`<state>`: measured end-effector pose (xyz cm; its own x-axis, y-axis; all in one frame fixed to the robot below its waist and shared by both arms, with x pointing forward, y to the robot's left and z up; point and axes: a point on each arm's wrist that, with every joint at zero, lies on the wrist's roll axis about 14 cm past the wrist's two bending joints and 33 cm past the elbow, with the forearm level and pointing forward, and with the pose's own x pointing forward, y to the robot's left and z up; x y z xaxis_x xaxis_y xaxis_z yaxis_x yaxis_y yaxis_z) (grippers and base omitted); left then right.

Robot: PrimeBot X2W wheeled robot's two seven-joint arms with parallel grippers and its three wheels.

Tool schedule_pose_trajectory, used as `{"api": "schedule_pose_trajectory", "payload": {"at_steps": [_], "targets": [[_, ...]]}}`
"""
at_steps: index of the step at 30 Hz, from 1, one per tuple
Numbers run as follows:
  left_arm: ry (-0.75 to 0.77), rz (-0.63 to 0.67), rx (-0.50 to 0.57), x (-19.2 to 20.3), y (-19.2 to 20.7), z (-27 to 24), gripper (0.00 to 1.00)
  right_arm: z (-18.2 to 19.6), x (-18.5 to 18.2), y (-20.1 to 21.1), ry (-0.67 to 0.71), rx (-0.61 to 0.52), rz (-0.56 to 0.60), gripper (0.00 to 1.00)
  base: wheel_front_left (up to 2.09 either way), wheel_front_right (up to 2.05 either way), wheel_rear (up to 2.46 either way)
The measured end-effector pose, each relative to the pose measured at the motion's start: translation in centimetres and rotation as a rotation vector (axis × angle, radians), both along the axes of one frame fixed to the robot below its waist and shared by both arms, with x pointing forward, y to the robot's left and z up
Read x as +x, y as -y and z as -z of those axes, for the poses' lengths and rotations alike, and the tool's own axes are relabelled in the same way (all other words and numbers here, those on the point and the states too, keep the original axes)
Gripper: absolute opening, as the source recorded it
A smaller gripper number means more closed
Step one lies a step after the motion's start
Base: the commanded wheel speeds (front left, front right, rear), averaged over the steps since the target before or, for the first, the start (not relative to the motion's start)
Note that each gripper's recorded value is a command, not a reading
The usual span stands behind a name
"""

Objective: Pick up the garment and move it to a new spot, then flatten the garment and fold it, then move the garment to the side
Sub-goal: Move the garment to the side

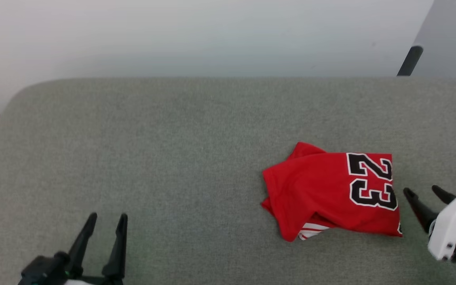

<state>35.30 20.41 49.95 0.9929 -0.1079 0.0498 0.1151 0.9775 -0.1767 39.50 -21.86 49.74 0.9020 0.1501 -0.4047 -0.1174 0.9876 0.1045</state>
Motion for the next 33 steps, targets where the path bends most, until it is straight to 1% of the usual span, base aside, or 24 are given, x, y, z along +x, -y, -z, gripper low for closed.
{"api": "schedule_pose_trajectory", "payload": {"at_steps": [3,6,10,17,24,25,26,27,28,29,33], "targets": [[0.001,0.005,-0.005,1.2,0.0,0.0,1.0,1.6,1.1,0.5,-0.141,-0.007,-0.011,1.0,0.0,0.0,0.0],[-0.011,0.007,-0.008,2.0,-0.1,0.4,1.0,3.8,1.5,0.5,-0.298,0.009,-0.026,1.0,0.0,0.0,0.0],[-0.024,0.019,-0.008,3.2,0.0,0.9,1.0,5.6,2.3,-0.1,-0.441,0.025,-0.049,1.0,0.0,0.0,0.0],[-0.038,0.026,-0.007,5.2,-0.3,1.6,1.0,8.7,3.8,-0.8,-0.575,0.02,-0.054,1.0,0.0,0.0,0.0],[-0.075,0.034,-0.008,6.7,-0.4,3.1,1.0,11.8,4.9,-1.5,-0.649,0.009,-0.056,1.0,0.0,0.0,0.0],[-0.082,0.033,-0.007,6.8,-0.5,3.4,1.0,12.1,5.0,-1.6,-0.656,0.009,-0.058,0.89,0.0,0.0,0.0],[-0.089,0.031,-0.007,6.9,-0.5,3.7,1.0,12.4,5.1,-1.7,-0.66,0.009,-0.06,0.45,0.0,0.0,0.0],[-0.095,0.028,-0.008,6.9,-0.6,3.9,1.0,12.7,5.2,-1.8,-0.66,0.01,-0.062,0.33,0.0,0.0,0.0],[-0.1,0.026,-0.007,6.9,-0.7,4.0,1.0,12.8,5.3,-1.8,-0.656,0.013,-0.06,0.09,0.0,0.0,0.0],[-0.103,0.023,-0.007,6.9,-0.8,4.2,1.0,12.9,5.5,-1.8,-0.647,0.016,-0.058,0.0,0.0,0.0,0.0],[-0.108,0.026,-0.001,6.9,-0.9,4.3,1.0,12.5,6.2,-2.5,-0.582,0.049,-0.056,0.0,0.0,0.0,0.0]]}}
